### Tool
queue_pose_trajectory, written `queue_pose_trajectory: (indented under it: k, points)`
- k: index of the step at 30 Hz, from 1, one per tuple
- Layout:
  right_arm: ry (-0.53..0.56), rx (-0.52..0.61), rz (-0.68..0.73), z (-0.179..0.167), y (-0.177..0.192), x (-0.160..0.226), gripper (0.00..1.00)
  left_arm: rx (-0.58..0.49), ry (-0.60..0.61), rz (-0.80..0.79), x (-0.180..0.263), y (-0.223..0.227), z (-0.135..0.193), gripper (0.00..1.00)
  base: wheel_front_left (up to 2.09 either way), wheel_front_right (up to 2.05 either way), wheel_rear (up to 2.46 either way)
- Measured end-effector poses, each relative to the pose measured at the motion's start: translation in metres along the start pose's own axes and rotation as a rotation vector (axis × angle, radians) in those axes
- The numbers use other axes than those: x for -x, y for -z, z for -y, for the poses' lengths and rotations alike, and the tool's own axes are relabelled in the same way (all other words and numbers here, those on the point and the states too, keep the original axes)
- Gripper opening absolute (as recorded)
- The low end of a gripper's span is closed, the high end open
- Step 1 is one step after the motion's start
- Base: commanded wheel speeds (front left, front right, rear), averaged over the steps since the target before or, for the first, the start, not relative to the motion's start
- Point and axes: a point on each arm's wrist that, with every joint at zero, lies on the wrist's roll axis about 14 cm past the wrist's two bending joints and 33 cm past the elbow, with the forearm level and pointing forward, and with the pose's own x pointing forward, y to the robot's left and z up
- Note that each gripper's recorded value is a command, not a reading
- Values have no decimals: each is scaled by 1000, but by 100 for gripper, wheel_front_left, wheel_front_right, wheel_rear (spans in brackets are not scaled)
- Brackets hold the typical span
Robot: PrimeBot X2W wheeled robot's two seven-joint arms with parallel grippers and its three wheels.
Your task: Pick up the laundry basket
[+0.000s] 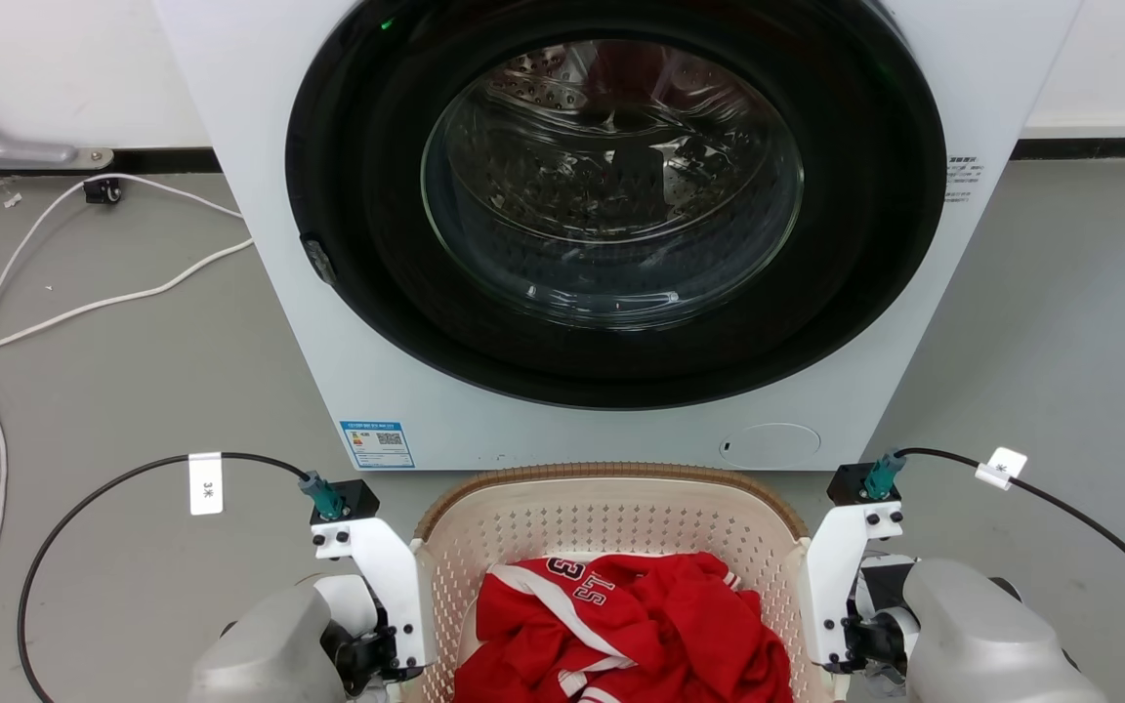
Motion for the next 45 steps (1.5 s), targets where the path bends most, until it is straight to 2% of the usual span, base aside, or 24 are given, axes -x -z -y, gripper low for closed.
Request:
queue_pose_trajectory:
  k: [45]
  points:
    - [-3,-20,-4,1,1,-2,0,0,-1,30,-3,-4,1,0,0,0,0]
